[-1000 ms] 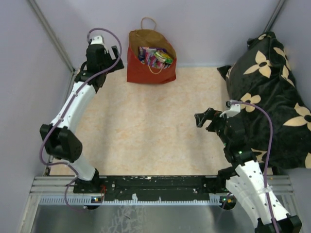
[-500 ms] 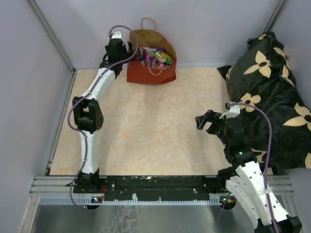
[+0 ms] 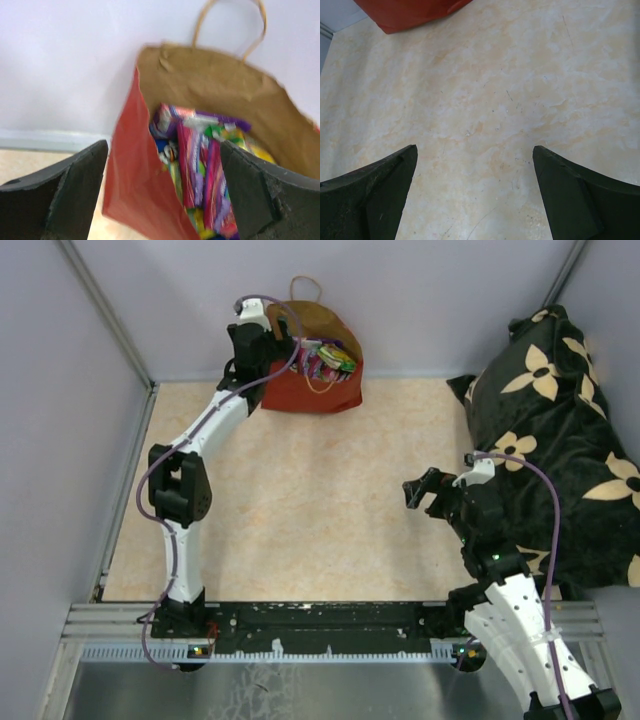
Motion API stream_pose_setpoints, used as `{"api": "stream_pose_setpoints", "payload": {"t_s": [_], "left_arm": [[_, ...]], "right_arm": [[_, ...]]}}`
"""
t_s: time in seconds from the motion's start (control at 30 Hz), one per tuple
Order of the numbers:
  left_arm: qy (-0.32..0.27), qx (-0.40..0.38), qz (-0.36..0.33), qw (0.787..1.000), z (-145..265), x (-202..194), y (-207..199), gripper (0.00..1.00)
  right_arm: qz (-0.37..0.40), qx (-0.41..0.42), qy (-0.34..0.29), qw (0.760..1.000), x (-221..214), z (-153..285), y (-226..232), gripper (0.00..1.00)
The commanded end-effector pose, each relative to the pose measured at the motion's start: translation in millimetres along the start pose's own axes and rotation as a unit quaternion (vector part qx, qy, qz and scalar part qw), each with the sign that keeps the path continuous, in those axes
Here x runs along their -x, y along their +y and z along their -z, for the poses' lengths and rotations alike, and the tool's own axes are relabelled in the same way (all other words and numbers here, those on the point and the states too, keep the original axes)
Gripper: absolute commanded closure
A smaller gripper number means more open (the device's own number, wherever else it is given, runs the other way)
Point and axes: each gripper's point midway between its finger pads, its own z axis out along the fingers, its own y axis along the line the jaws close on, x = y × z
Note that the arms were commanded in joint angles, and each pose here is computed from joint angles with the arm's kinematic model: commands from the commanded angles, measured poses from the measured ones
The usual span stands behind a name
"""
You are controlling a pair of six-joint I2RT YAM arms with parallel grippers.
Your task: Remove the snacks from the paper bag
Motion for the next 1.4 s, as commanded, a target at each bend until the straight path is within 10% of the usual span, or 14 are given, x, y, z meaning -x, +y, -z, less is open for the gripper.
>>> {"api": "stream_pose_setpoints", "payload": {"t_s": [0.0,0.37,0.73,1.13,1.37], "left_arm": [[-0.071,0.054,-0.033,0.995,-8.4,56.3,-1.6,0.01],[-0.033,0.151,-0.105,0.982,-30.9,13.8,25.0,0.0],[0.055,0.08,-0.073,0.993,-40.0,-34.5,28.6,0.05],[0.048,0.116,-0.084,0.988,0.4,-6.9,55.5,0.93],[0.048,0.168,-0.08,0.981,46.6,6.1,87.6,1.0]], "right_arm": [[0.001,0.005,-0.013,1.0,7.0,-2.1,3.0,0.01],[0.001,0.002,-0.004,1.0,1.4,-2.2,1.1,0.01],[-0.013,0.002,0.017,1.0,-9.5,-6.3,0.4,0.01],[-0.032,-0.002,0.029,0.999,-17.3,-14.1,-0.9,0.01],[-0.019,0.021,0.019,0.999,-8.6,-20.8,8.8,0.01]]}}
